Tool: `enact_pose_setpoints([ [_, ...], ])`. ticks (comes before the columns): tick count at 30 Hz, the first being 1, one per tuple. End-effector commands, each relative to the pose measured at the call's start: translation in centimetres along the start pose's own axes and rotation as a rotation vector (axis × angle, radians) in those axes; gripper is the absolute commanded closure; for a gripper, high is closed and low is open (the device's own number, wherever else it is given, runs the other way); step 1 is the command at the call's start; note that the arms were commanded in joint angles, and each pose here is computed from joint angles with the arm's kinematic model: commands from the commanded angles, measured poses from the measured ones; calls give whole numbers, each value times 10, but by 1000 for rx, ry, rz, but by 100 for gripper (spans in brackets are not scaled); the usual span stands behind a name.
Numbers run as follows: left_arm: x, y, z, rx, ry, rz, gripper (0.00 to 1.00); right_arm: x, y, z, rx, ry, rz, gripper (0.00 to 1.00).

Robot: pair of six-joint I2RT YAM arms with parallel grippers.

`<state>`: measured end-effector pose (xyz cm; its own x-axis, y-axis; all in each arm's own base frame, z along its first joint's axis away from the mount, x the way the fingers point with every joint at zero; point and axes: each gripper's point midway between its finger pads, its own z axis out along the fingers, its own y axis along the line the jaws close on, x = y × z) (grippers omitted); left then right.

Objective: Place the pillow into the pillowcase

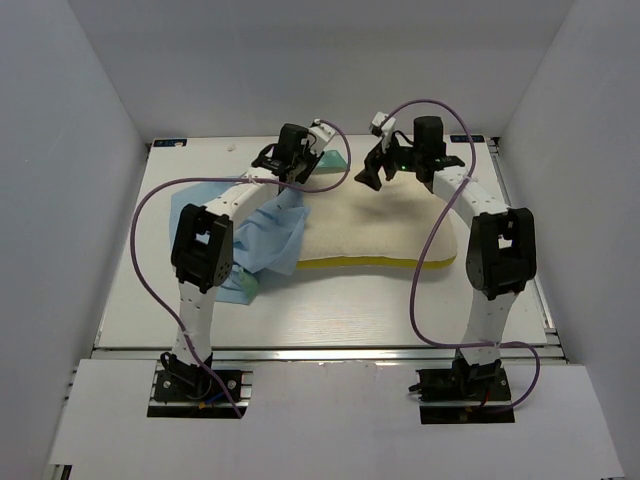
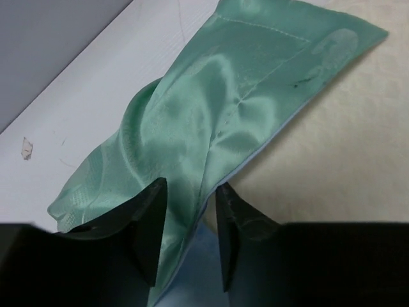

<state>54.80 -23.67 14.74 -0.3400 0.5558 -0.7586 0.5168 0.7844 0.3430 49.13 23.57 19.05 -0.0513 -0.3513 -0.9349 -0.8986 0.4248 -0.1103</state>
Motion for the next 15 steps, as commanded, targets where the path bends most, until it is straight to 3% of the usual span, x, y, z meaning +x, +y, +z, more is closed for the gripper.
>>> enact_pose_setpoints([
  [1,-13,13,9,-78,-33,-32,55,-30,-18,4,30,-63,-43,11],
  [2,-11,12,11,-78,-28,-39,61,-31,-21,5,34,-65,-52,11],
  [5,-11,10,15,-69,-29,-62,66,-29,-27,10,25,-60,-112,11],
  [9,-33,13,4,-51,-85,-117,85,-13,-41,25,24,-32,-185,11],
  [15,-89,16,-40,15,-241,-209,87,0,-72,52,27,3,-188,11],
])
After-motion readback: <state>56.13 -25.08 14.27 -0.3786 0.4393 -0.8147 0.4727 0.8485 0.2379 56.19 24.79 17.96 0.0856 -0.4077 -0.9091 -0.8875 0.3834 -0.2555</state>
